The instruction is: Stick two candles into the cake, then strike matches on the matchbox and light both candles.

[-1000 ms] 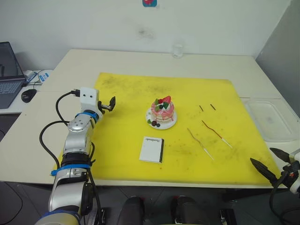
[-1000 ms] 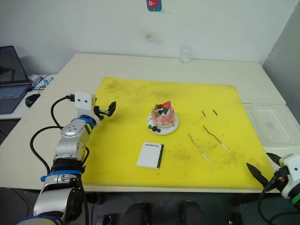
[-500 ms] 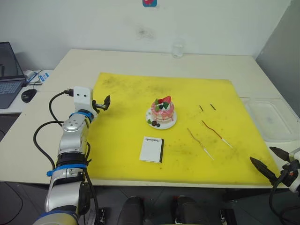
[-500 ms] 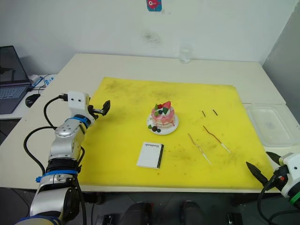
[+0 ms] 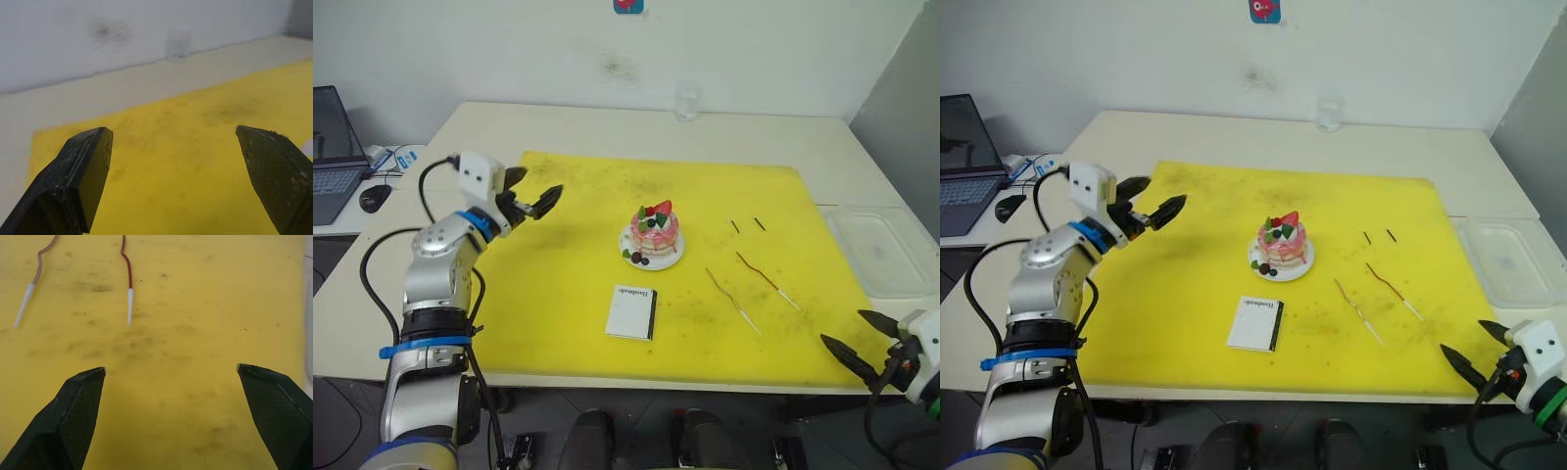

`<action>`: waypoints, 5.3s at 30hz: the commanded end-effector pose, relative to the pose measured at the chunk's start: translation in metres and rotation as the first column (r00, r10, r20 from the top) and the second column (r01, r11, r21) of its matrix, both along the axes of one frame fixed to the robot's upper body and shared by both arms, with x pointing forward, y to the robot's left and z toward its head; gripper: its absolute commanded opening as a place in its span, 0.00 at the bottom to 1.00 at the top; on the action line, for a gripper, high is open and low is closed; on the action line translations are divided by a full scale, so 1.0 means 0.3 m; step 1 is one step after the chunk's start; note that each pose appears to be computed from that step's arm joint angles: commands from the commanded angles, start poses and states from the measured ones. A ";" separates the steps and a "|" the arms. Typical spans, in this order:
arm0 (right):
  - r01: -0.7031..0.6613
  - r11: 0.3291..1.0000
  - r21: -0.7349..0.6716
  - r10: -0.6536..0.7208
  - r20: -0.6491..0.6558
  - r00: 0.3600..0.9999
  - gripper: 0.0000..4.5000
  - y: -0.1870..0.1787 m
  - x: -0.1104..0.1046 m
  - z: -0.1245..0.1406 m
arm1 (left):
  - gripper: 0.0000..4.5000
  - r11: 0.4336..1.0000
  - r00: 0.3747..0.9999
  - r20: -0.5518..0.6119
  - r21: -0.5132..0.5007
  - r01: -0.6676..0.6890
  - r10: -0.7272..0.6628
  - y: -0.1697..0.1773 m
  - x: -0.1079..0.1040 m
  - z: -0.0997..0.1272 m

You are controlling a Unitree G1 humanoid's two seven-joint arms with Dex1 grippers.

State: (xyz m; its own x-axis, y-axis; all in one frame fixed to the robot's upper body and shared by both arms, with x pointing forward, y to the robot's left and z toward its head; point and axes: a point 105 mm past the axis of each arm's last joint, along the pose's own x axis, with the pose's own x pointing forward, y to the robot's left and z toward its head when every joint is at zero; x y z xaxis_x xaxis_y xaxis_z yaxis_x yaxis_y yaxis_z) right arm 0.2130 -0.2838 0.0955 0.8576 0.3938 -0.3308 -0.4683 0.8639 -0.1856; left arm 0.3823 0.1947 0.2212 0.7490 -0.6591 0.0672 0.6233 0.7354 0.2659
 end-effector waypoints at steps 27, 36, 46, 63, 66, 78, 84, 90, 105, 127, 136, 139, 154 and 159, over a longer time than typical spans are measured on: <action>-0.070 0.997 0.014 0.070 -0.023 0.997 0.00 0.143 0.136 -0.017 | 1.00 0.780 0.801 -0.072 0.190 0.596 -0.594 -0.418 -0.274 -0.007; -0.087 0.990 0.108 0.072 0.130 0.989 0.00 0.218 0.175 0.142 | 1.00 0.785 0.791 -0.103 0.100 0.611 -0.603 -0.446 -0.313 -0.044; -0.305 0.911 0.277 0.157 0.449 0.879 0.00 0.510 0.278 0.476 | 0.80 0.796 0.831 -0.094 -0.363 0.483 -0.548 -0.487 -0.234 0.055; -0.458 0.848 0.269 0.247 0.563 0.788 0.00 0.675 0.325 0.513 | 0.45 0.712 0.863 -0.058 -0.594 0.374 -0.502 -0.553 -0.156 0.174; -0.463 0.845 0.267 0.248 0.573 0.782 0.00 0.680 0.326 0.522 | 0.45 0.710 0.866 -0.059 -0.602 0.365 -0.496 -0.551 -0.149 0.174; -0.474 0.840 0.264 0.259 0.573 0.777 0.00 0.692 0.317 0.525 | 0.41 0.695 0.857 -0.042 -0.606 0.387 -0.513 -0.557 -0.157 0.179; -0.475 0.838 0.270 0.259 0.570 0.780 0.00 0.694 0.315 0.525 | 0.07 0.686 0.851 -0.039 -0.612 0.393 -0.524 -0.558 -0.165 0.181; -0.479 0.834 0.275 0.267 0.558 0.786 0.00 0.698 0.310 0.514 | 0.00 0.683 0.849 -0.042 -0.615 0.394 -0.527 -0.559 -0.170 0.178; -0.451 0.886 0.106 0.335 0.527 0.781 0.85 0.711 0.330 0.459 | 0.00 0.808 0.919 -0.144 -0.539 0.239 -0.368 -0.344 -0.061 0.166; -0.450 0.893 0.002 0.411 0.405 0.817 0.92 0.801 0.362 0.364 | 0.00 0.897 0.958 -0.195 -0.429 0.108 -0.209 -0.279 -0.005 -0.039; -0.425 0.905 0.004 0.386 0.410 0.826 0.92 0.784 0.356 0.361 | 0.00 0.858 0.929 -0.267 -0.506 0.090 -0.255 -0.310 0.008 -0.104; -0.415 0.910 0.003 0.377 0.413 0.829 0.92 0.776 0.355 0.363 | 0.00 0.861 0.926 -0.274 -0.499 0.093 -0.259 -0.318 0.009 -0.117; -0.395 0.919 0.006 0.356 0.421 0.834 0.92 0.756 0.358 0.367 | 0.00 0.874 0.929 -0.269 -0.477 0.099 -0.252 -0.328 0.004 -0.147; -0.393 0.919 0.005 0.355 0.421 0.835 0.92 0.753 0.358 0.366 | 0.00 0.891 0.940 -0.229 -0.434 0.134 -0.253 -0.355 -0.013 -0.154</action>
State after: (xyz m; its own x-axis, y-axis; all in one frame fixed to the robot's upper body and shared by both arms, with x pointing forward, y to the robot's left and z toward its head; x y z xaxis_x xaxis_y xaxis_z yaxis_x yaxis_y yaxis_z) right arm 0.3237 -0.0548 0.1898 0.6878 0.7259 0.0089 -0.6827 0.6510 -0.3318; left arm 0.3822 0.0945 0.1609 0.6649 -0.7359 0.1278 0.7341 0.6123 -0.2935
